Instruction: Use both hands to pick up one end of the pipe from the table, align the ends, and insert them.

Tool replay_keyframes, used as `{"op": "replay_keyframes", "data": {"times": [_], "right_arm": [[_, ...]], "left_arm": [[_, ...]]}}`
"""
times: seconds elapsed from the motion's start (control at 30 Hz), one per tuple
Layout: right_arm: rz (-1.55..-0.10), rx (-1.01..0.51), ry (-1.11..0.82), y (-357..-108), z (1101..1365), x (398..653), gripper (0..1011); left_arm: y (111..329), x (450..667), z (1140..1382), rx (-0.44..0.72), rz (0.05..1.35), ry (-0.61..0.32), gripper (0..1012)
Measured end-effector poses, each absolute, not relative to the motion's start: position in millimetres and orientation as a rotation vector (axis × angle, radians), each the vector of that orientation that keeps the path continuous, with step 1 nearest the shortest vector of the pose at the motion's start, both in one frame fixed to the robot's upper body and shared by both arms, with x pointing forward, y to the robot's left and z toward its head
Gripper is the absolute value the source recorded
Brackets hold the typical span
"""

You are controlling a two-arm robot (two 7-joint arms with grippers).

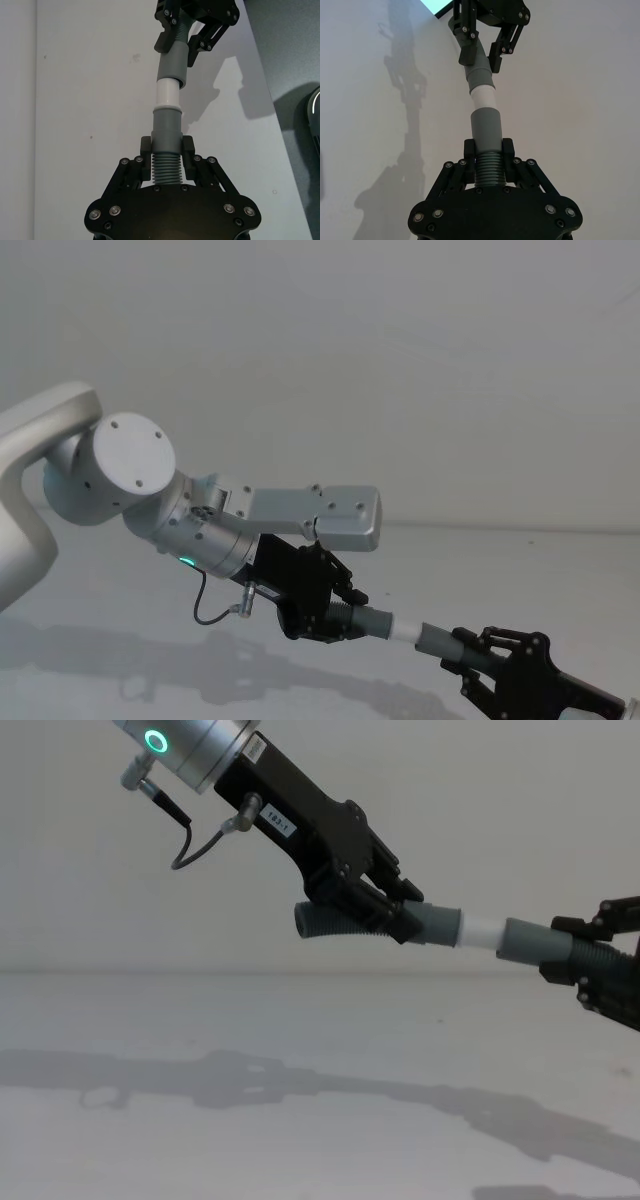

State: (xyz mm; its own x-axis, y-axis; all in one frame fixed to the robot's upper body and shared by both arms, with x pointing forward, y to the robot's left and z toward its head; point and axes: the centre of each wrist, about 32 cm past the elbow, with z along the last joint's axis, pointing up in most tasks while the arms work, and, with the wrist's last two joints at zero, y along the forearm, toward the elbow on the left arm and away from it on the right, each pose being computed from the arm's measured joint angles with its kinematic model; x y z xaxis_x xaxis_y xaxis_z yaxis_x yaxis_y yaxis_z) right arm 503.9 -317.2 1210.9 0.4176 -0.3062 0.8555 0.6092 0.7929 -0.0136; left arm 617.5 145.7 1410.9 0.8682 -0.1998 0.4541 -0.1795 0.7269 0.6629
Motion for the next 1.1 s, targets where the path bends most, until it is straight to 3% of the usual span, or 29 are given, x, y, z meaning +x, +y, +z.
{"op": "replay_keyframes", "data": {"times": [1.1], "right_arm": [[-0.586,-0.36,-0.935,-314.1,1216.4,500.4,291]], "left_arm": [[141.9,616.6,1411.9,0.774,-0.02,-0.538,327]]}}
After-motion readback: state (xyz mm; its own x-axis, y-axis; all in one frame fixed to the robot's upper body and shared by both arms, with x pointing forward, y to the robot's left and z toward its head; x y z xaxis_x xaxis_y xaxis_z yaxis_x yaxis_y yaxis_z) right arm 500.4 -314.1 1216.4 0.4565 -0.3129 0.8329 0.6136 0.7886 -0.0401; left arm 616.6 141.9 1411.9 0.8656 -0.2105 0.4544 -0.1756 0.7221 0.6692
